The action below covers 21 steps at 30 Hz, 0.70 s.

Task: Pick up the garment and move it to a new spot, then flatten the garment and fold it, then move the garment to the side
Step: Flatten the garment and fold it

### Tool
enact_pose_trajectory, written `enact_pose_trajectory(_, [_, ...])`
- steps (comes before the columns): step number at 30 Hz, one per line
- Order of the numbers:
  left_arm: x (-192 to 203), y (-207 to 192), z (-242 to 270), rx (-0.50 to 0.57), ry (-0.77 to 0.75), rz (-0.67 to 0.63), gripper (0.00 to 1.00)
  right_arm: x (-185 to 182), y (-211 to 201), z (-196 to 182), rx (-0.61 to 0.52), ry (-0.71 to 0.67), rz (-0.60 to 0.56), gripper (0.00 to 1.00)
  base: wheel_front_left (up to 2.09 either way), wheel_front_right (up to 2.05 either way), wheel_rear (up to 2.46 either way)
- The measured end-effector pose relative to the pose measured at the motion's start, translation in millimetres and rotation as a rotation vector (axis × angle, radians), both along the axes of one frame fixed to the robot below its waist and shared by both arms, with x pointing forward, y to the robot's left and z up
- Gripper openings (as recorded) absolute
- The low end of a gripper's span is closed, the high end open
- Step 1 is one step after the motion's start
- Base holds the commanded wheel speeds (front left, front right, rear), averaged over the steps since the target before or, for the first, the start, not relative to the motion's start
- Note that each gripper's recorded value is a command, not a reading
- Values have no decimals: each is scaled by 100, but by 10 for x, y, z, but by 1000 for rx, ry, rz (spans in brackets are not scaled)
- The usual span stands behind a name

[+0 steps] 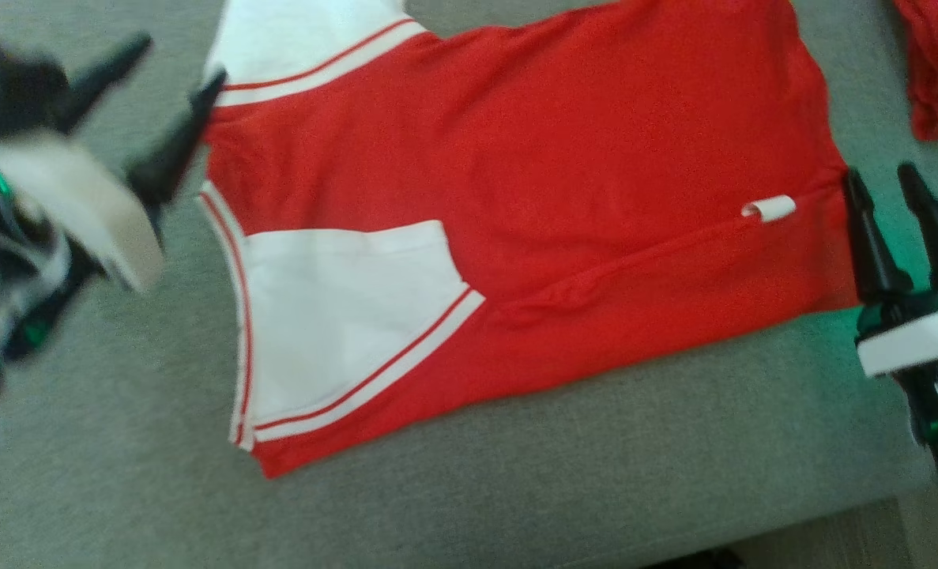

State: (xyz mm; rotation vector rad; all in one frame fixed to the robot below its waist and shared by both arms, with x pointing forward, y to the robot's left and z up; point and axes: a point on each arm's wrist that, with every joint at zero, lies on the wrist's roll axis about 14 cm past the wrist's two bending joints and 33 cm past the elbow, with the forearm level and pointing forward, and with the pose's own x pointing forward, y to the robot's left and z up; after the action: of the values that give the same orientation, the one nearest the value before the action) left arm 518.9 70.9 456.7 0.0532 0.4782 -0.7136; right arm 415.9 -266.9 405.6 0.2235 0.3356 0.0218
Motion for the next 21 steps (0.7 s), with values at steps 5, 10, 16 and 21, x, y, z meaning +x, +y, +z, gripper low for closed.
enact_pose_trajectory(5, [521,-116,-150,131,144,-39,100,43,-99,-14,-15,-9,-39,100,0,0,0])
enact_pose_trajectory(10, [897,-278,-322,212,229,-48,100,-10,-164,-74,-20,1,-81,100,0,0,0])
enact_pose_trajectory(16, [1084,-291,-871,348,324,-26,100,-155,-294,-148,-41,25,-139,100,0,0,0])
enact_pose_trajectory(21, [1154,-275,-1035,385,348,-16,100,-254,-354,-184,-39,42,-176,100,0,0,0])
